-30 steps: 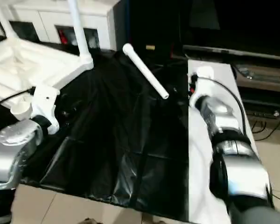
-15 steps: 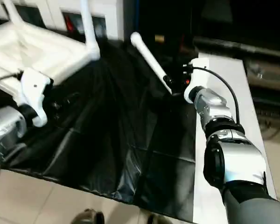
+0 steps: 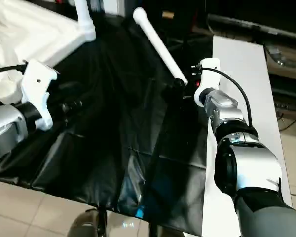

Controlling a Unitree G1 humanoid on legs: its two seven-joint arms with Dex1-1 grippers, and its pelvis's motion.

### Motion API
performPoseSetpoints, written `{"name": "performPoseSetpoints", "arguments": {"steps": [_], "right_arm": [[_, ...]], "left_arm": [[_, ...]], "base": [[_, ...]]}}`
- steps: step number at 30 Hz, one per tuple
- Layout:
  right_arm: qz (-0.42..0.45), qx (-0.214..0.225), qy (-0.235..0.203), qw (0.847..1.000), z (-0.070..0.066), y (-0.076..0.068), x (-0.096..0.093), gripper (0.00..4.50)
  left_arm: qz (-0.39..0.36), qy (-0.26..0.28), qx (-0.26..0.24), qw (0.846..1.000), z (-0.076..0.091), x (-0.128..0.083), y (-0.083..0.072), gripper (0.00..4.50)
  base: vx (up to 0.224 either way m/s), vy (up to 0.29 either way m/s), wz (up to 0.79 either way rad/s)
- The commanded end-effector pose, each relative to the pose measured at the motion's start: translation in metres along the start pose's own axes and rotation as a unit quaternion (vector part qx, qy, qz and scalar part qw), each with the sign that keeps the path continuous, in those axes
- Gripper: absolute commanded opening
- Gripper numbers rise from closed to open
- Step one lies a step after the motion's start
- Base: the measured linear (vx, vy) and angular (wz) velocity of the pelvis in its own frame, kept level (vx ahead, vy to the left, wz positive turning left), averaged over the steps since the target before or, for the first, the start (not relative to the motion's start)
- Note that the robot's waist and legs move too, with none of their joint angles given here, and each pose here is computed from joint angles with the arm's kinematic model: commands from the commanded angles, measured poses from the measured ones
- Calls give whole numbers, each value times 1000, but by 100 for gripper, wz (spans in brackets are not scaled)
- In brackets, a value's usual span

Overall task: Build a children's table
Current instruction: Move to table

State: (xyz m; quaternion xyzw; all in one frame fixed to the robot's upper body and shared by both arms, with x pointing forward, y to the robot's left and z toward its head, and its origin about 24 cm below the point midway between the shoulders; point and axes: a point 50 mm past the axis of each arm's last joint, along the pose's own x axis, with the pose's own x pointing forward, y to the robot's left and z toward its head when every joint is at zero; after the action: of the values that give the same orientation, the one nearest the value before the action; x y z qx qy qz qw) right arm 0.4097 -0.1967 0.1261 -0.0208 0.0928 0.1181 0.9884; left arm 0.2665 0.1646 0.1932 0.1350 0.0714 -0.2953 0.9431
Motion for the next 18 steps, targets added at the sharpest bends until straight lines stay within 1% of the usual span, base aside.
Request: {"name": "performPoseSetpoints", "arguments": {"steps": [1, 3, 7, 13, 18], "right_arm": [[-1, -12, 3, 1000, 4, 1, 1, 447], [5, -24, 3, 1000, 5, 3, 2, 447], [18, -67, 5, 998, 6, 8, 3, 447], [23, -74, -7, 997, 8, 12, 5, 447], [22, -51, -19, 998, 9, 12, 4, 447]], "left_arm": [[-11, 2, 7, 1000, 1, -5, -5, 257], [-11, 4, 6, 1000, 2, -8, -6, 257], [-5, 10, 8, 1000, 2, -14, -7, 257], [-4, 18, 7, 1000, 0, -18, -8, 257], [-4, 21, 4, 1000, 0, -17, -10, 257]], "base": [[0, 0, 0], [0, 0, 0], [0, 0, 0], [0, 0, 0], [0, 0, 0]]}}
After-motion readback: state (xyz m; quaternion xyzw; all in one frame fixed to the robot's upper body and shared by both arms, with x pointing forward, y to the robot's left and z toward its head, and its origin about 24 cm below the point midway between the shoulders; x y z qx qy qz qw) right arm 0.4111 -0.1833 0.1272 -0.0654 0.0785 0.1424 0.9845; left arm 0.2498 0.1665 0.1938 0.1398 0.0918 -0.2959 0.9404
